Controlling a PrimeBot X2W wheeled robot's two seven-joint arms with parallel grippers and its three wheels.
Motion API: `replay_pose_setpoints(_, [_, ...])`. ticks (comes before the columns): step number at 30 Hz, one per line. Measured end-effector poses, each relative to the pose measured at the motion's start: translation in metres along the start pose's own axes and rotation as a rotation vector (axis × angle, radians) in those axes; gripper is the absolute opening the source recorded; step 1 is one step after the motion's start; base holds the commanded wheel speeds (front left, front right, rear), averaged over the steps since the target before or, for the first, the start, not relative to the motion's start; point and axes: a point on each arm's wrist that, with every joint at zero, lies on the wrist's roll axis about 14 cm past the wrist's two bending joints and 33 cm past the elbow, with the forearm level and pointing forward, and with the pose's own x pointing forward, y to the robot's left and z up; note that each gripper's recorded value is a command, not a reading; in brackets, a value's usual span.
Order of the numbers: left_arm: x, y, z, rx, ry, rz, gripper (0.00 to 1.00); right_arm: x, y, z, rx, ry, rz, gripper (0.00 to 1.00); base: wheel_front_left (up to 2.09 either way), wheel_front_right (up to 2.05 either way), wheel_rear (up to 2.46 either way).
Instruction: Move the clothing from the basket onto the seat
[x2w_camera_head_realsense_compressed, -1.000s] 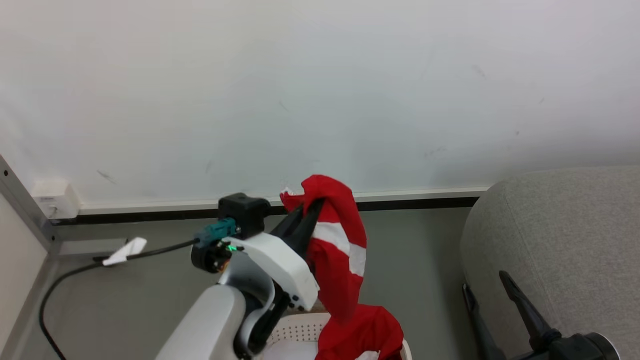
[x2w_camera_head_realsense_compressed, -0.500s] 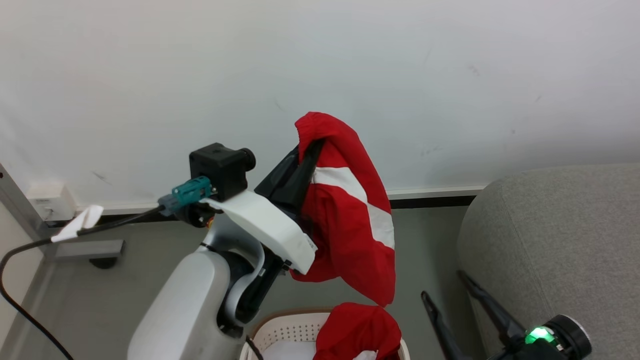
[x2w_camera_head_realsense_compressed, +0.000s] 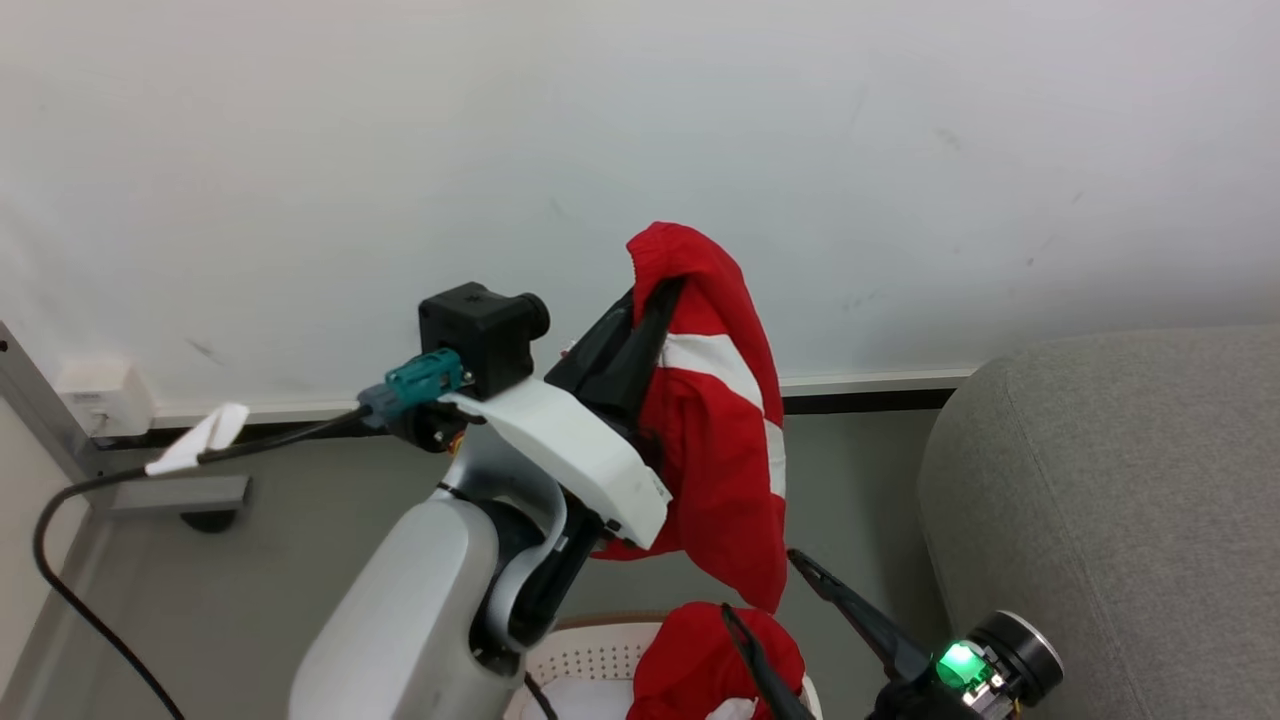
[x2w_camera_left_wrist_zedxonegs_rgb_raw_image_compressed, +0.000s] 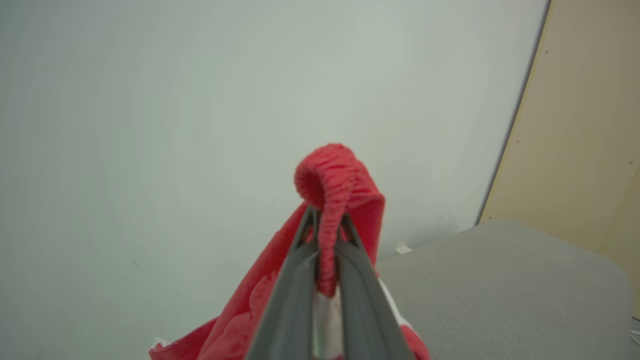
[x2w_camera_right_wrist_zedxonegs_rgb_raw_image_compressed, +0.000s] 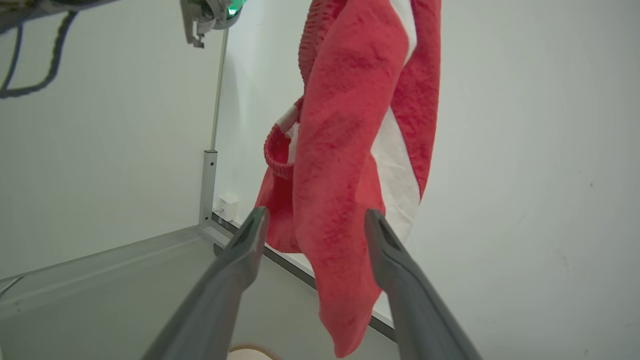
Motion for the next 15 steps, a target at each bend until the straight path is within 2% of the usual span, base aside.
replay_pose_setpoints(8, [0.004,-0.014,-0.003,-0.003,0.009,-0.04,0.0,0.028,-0.013,-0.006,-0.12,0.026,0.019,1.0,0.0,0.0,0.0])
replay_pose_setpoints(15, [0.001,-0.025,-0.002,-0.035,0.008,-0.07,0.0,0.058,-0.011,-0.005,-0.154,0.033,0.086,1.0,0.0,0.0,0.0])
